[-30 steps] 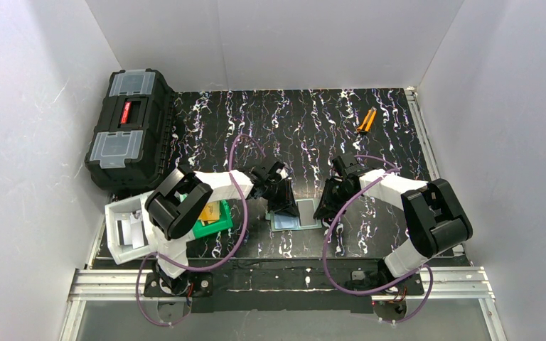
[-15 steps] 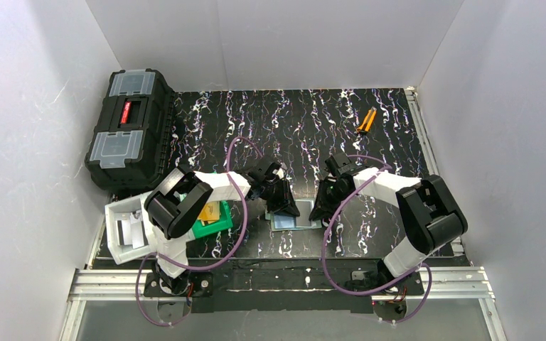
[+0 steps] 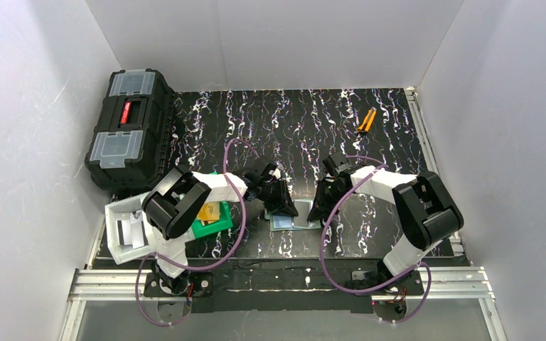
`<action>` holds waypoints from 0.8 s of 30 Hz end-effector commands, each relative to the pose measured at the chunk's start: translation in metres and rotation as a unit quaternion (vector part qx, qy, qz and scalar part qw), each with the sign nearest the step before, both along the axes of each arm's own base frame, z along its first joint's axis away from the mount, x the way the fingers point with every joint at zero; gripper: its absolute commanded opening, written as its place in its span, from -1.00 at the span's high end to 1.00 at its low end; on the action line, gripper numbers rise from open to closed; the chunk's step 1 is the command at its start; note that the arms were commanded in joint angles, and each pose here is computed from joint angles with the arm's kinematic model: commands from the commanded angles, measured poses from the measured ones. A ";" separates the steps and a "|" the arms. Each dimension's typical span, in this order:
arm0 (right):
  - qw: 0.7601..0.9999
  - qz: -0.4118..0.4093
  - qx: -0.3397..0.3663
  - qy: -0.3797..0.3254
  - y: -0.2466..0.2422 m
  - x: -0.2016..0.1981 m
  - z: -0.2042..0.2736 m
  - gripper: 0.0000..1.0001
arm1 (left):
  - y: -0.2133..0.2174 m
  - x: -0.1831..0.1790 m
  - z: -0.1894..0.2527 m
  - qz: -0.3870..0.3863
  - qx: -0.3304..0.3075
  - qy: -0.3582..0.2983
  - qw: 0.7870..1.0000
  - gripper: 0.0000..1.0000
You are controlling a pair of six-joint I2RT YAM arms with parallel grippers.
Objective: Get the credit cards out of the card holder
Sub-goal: Remove the credit card from the card holder.
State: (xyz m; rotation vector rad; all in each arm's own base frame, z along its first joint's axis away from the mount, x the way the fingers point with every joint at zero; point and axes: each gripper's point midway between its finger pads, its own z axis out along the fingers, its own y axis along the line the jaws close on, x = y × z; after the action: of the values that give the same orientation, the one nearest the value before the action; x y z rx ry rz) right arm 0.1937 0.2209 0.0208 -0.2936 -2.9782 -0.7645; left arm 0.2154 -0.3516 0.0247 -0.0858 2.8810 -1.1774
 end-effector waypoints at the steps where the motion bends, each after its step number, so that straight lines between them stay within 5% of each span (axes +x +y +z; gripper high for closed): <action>1: 0.999 0.002 -0.042 0.010 -0.007 -0.005 -0.028 0.69 | 0.012 0.001 0.008 0.015 -0.002 -0.007 1.000 0.59; 24: 0.998 -0.003 -0.058 0.026 -0.012 -0.006 -0.037 0.81 | 0.021 0.002 0.020 0.016 -0.045 -0.003 0.999 0.71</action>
State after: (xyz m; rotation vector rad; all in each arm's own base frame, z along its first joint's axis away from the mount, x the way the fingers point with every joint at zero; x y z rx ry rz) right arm 0.1908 0.2297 0.0190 -0.3154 -2.9090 -0.7970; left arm 0.2186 -0.3283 0.0302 -0.1720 2.8439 -1.2374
